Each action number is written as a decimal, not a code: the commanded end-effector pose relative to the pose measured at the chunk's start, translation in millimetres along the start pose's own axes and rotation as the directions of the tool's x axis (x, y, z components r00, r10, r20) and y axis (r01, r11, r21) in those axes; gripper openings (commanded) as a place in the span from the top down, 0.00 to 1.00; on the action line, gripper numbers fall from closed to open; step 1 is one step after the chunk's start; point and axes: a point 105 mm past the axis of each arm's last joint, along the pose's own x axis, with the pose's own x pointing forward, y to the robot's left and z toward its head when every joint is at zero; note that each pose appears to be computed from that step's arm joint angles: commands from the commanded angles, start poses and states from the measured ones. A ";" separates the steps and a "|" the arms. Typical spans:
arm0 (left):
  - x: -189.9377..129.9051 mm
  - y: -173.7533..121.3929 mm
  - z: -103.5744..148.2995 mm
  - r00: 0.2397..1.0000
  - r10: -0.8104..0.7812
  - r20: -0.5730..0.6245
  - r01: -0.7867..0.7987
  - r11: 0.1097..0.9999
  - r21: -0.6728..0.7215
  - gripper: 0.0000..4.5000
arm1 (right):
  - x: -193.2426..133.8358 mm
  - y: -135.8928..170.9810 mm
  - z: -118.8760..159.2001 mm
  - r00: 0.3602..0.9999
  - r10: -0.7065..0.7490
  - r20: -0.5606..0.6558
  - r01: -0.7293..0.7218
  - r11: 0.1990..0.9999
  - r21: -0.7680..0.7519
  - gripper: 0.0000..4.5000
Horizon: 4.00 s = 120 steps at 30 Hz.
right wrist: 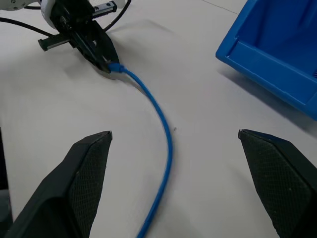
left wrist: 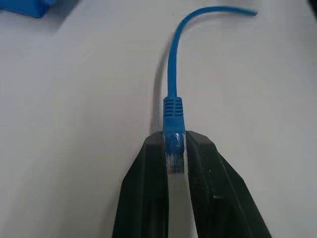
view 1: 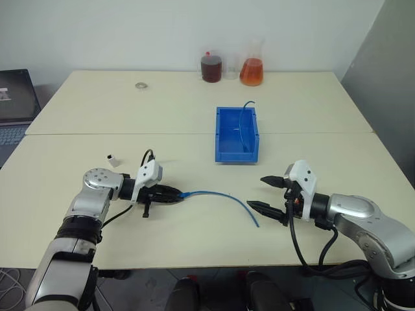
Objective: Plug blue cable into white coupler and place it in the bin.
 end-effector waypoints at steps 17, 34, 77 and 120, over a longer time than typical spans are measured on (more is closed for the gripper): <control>22.1 -38.4 98.8 0.900 0.018 0.436 0.214 0.853 -0.475 0.94 | 18.0 11.2 57.5 0.956 0.048 0.290 -0.138 0.944 0.300 0.04; 34.1 -63.7 99.1 0.901 -0.135 0.413 0.329 0.833 -0.445 0.94 | 30.4 18.2 87.7 0.893 0.279 0.353 -0.402 0.847 0.347 0.04; 30.2 -65.1 100.9 0.906 -0.156 0.394 0.330 0.842 -0.426 0.94 | 35.6 10.8 75.1 0.882 0.340 0.326 -0.461 0.768 0.445 0.29; -23.5 -71.9 22.0 0.991 0.106 0.087 -0.070 0.939 -0.337 0.01 | 38.5 4.2 80.3 0.894 0.334 0.298 -0.425 0.841 0.334 0.98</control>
